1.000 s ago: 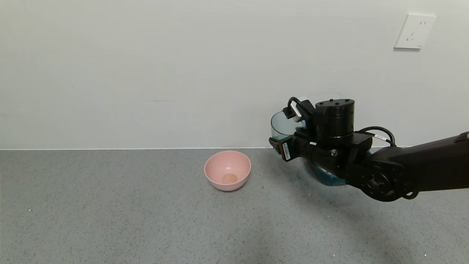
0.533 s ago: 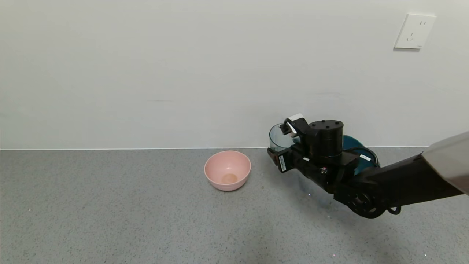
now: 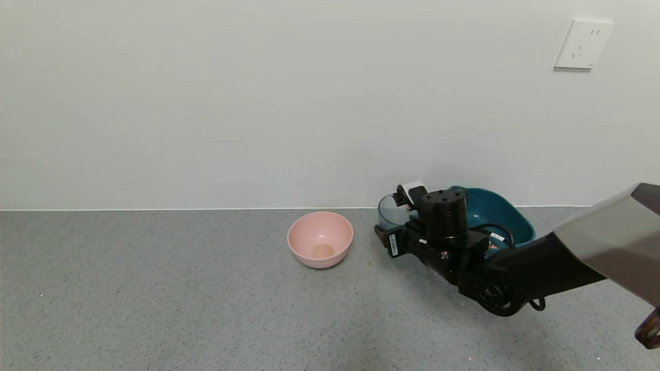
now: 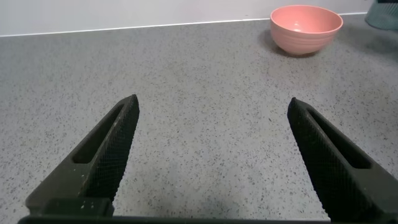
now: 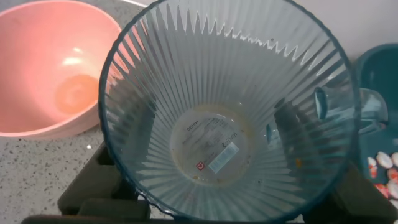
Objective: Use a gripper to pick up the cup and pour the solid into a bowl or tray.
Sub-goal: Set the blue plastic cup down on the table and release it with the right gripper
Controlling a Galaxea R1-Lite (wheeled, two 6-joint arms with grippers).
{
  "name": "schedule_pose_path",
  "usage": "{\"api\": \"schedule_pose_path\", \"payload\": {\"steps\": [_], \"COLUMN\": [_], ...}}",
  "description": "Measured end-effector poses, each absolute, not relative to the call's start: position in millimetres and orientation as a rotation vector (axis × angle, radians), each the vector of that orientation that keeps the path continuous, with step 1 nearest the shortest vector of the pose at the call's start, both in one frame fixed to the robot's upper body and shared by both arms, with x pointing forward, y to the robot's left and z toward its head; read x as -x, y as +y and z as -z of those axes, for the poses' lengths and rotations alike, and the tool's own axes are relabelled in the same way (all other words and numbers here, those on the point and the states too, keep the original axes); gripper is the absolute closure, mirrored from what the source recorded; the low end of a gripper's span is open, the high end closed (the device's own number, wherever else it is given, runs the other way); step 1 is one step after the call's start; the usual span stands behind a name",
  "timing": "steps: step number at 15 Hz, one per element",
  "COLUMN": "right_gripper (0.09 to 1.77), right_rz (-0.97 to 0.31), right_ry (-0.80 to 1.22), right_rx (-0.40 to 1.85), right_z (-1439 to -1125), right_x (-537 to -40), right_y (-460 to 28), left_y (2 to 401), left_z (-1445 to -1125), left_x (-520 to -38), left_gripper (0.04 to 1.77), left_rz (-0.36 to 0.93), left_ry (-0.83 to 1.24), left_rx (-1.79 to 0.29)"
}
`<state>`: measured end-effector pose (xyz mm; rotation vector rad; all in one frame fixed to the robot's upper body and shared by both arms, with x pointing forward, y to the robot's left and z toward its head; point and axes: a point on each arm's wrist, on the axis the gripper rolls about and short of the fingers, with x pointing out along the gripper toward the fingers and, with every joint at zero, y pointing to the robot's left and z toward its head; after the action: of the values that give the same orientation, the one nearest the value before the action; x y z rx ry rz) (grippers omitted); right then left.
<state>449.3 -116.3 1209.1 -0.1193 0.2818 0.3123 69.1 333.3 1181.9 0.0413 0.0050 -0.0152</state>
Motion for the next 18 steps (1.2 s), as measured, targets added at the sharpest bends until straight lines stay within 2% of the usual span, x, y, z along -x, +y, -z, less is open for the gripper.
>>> {"api": "schedule_pose_path", "payload": {"steps": [7, 18], "right_gripper": [0.5, 0.5], "right_rz": [-0.314, -0.301], "right_ry": [0.316, 0.273], "right_rx": [0.125, 0.1], "right_z": [-1182, -1172], "right_x": [-449, -443], "right_y": [-117, -127], "left_y": [333, 333], "left_z": [-1182, -1182], "left_x": [-69, -69], "left_gripper": [0.09, 0.09], "left_rz": [0.015, 0.015], "left_ry": [0.005, 0.005], "left_rx": [-0.041, -0.041]}}
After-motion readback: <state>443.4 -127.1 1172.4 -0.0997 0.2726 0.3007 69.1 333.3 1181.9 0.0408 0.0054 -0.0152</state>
